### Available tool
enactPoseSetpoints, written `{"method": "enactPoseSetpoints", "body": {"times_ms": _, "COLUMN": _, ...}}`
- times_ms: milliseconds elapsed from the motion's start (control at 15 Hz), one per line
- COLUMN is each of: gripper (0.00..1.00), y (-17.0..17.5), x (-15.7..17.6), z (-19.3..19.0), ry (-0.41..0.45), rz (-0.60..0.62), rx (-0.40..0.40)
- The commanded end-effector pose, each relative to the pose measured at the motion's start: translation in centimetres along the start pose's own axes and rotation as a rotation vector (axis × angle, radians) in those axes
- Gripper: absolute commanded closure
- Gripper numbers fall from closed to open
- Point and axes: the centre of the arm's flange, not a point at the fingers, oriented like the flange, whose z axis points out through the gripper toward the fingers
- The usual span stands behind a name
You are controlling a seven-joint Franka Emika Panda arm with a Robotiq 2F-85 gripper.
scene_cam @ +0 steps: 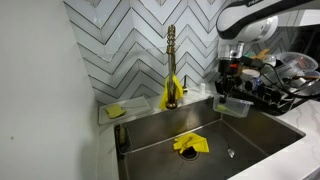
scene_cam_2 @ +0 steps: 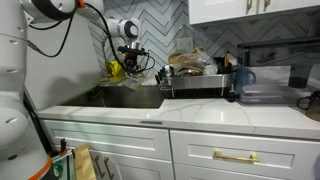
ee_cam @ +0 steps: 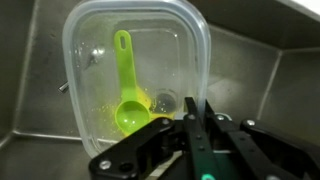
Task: Put the spoon inside the container then put the container inside the sink
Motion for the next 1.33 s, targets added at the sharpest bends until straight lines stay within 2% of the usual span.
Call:
{"method": "enactPoseSetpoints", "body": {"times_ms": 0, "gripper": 0.98, "y": -1.4, "x": 1.4, "z": 4.2, "ry": 0.035, "rz": 0.110, "rx": -0.024}}
{"method": "enactPoseSetpoints", "body": {"times_ms": 200, "gripper": 0.98, "y": -1.5, "x": 2.1, "z": 7.2, "ry": 0.053, "rz": 0.182, "rx": -0.021}}
{"method": "enactPoseSetpoints", "body": {"times_ms": 400, "gripper": 0.98, "y": 0.0, "x": 1.5, "z": 10.0, "ry": 0.054, "rz": 0.260, "rx": 0.001}}
{"method": "enactPoseSetpoints", "body": {"times_ms": 533, "gripper": 0.98, "y": 1.6, "x": 1.5, "z": 11.2, "ry": 0.094, "rz": 0.252, "rx": 0.024}}
{"method": "enactPoseSetpoints", "body": {"times_ms": 600, "gripper": 0.93, "y": 0.7, "x": 2.3, "z": 9.7, "ry": 0.061, "rz": 0.236, "rx": -0.003}}
{"method": "enactPoseSetpoints", "body": {"times_ms": 933, "gripper": 0.93, "y": 2.0, "x": 2.1, "z": 10.7, "ry": 0.076, "rz": 0.259, "rx": 0.007}}
{"method": "enactPoseSetpoints", "body": {"times_ms": 1000, "gripper": 0.98, "y": 2.0, "x": 2.1, "z": 10.7, "ry": 0.076, "rz": 0.258, "rx": 0.008}}
{"method": "enactPoseSetpoints", "body": {"times_ms": 1267, "gripper": 0.98, "y": 3.2, "x": 4.7, "z": 13.8, "ry": 0.047, "rz": 0.271, "rx": -0.026}}
